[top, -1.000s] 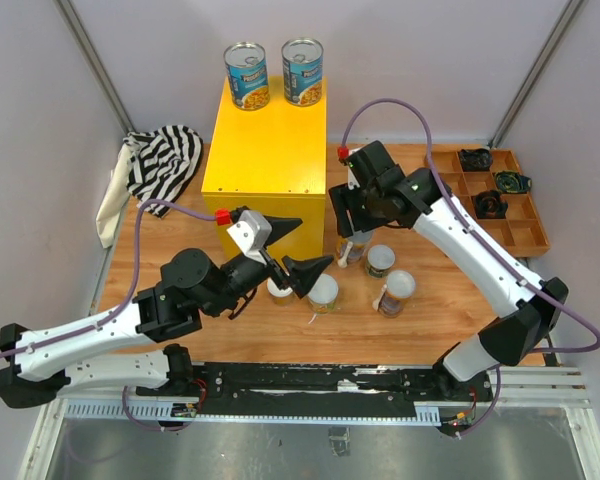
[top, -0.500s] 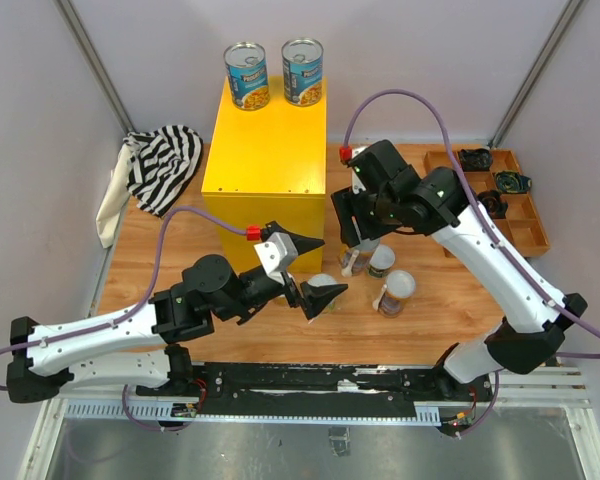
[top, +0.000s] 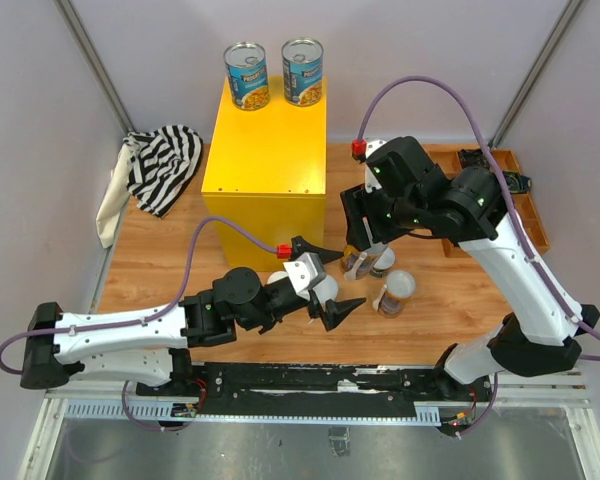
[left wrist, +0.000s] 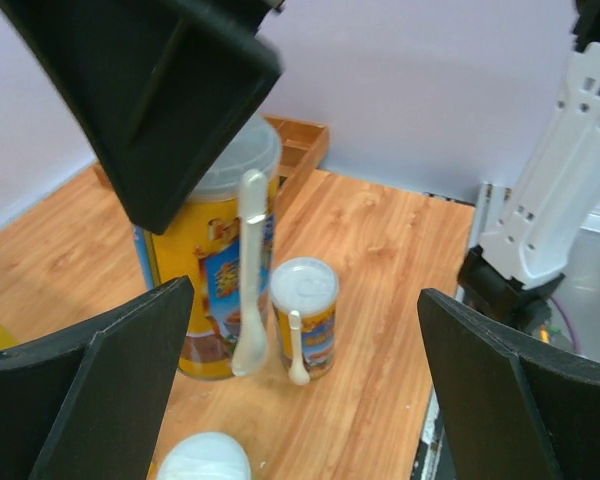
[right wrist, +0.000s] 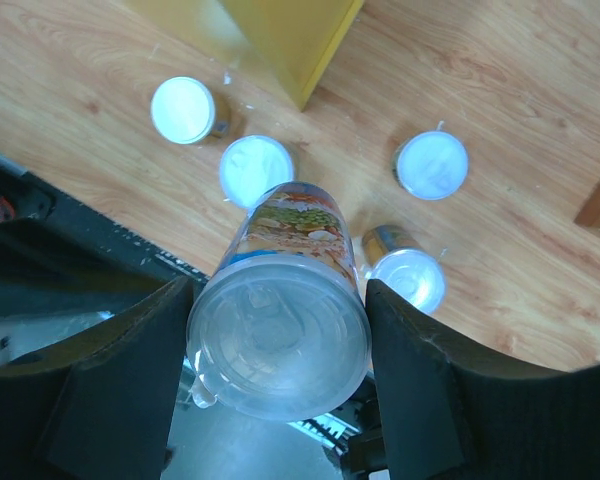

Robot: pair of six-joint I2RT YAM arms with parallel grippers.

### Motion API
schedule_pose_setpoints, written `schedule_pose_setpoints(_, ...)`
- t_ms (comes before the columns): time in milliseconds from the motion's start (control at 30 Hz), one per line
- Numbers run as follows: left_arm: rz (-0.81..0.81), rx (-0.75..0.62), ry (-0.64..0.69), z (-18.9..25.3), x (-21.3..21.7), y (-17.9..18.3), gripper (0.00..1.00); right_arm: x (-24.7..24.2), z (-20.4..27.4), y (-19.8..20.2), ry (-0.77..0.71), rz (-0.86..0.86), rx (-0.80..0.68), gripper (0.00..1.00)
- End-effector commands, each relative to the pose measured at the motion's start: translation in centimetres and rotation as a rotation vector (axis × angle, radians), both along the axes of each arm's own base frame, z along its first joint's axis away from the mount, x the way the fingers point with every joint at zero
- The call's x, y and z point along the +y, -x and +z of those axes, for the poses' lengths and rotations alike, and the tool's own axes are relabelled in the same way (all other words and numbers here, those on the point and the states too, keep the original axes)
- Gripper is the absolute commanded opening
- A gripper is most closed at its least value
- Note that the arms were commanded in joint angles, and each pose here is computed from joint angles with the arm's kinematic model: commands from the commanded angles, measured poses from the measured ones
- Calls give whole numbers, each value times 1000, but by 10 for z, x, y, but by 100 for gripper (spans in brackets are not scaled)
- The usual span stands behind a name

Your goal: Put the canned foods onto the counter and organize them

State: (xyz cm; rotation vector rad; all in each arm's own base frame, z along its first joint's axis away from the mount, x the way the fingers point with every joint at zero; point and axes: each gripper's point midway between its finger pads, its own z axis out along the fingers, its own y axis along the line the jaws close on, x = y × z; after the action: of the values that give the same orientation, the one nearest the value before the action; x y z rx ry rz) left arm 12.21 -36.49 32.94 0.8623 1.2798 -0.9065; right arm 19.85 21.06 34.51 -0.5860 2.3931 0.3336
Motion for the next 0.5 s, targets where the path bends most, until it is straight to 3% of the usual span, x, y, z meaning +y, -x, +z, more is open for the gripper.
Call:
schedule_pose_setpoints(0,113,-36,83,15,0,-17,99,9,34,11,-113,22,-55,38)
schedule_pose_setpoints(300,286,-43,144,21,5,-45,99,19,39,23,-133,70,-47,37)
schedule_pose_setpoints(467,284,-58,152,22,-3,-47,99,24,43,26,-146,87,-54,36)
